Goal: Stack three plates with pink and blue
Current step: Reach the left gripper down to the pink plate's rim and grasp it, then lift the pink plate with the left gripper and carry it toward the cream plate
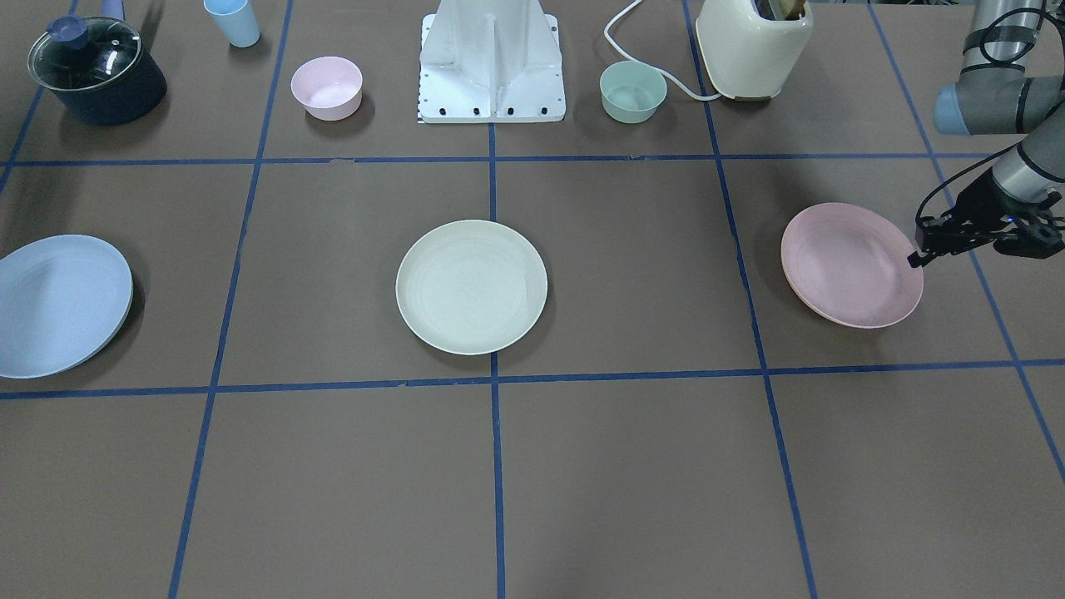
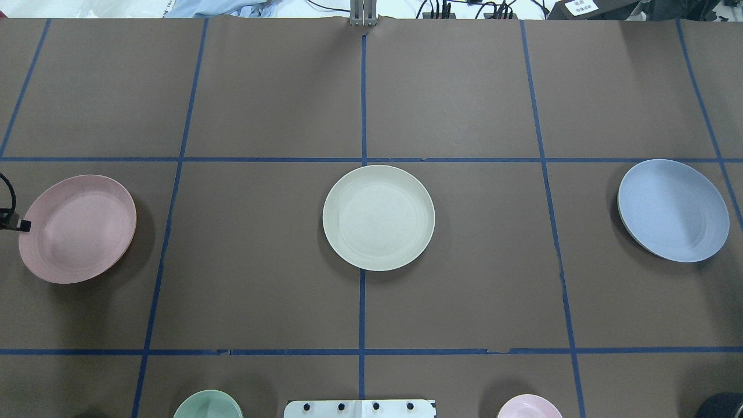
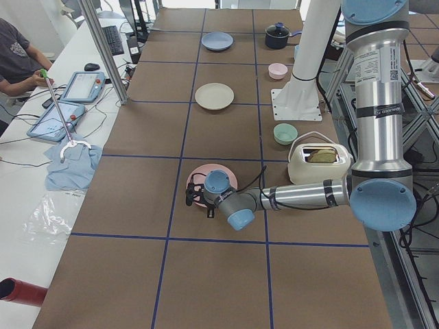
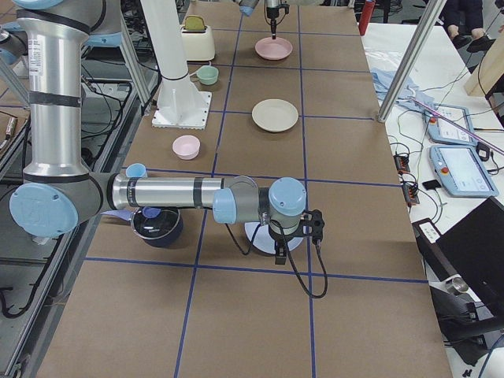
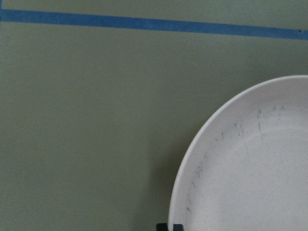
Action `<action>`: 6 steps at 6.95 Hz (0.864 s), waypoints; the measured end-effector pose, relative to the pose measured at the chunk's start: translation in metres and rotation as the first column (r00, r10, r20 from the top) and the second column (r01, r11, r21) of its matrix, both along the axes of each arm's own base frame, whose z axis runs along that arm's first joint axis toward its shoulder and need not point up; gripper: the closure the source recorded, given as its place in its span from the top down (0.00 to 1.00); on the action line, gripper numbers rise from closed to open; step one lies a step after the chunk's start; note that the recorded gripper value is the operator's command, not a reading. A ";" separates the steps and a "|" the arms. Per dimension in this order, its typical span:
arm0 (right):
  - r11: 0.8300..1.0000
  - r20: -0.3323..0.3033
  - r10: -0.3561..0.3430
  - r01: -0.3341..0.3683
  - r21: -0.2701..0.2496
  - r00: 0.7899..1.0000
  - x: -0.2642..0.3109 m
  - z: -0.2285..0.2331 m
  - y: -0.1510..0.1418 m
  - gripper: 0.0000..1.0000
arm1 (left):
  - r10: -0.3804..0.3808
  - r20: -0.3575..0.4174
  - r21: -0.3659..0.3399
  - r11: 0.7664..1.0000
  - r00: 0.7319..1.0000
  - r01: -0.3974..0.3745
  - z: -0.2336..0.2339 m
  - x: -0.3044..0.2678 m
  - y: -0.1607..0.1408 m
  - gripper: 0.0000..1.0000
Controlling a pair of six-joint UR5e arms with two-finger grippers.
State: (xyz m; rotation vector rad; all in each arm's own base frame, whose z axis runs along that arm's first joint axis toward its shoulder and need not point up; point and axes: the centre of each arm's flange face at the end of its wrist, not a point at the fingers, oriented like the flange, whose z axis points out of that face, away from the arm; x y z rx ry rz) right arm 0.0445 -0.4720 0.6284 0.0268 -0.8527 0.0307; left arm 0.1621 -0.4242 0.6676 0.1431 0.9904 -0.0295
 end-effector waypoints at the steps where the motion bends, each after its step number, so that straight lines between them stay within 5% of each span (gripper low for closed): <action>1: 1.000 0.000 -0.001 0.001 0.004 1.000 0.000 -0.001 0.000 1.00 | 0.022 -0.036 -0.004 1.000 0.999 -0.022 -0.011 -0.003 0.002 0.00; 4: 1.000 0.049 -0.005 0.004 0.018 0.999 -0.010 -0.009 -0.002 1.00 | 0.013 -0.117 -0.034 0.999 0.993 -0.017 -0.061 -0.018 -0.035 0.00; 6: 0.999 0.011 0.013 -0.014 0.034 1.000 -0.045 -0.012 -0.004 1.00 | -0.024 -0.124 -0.083 0.996 0.992 0.013 -0.145 -0.005 -0.074 0.00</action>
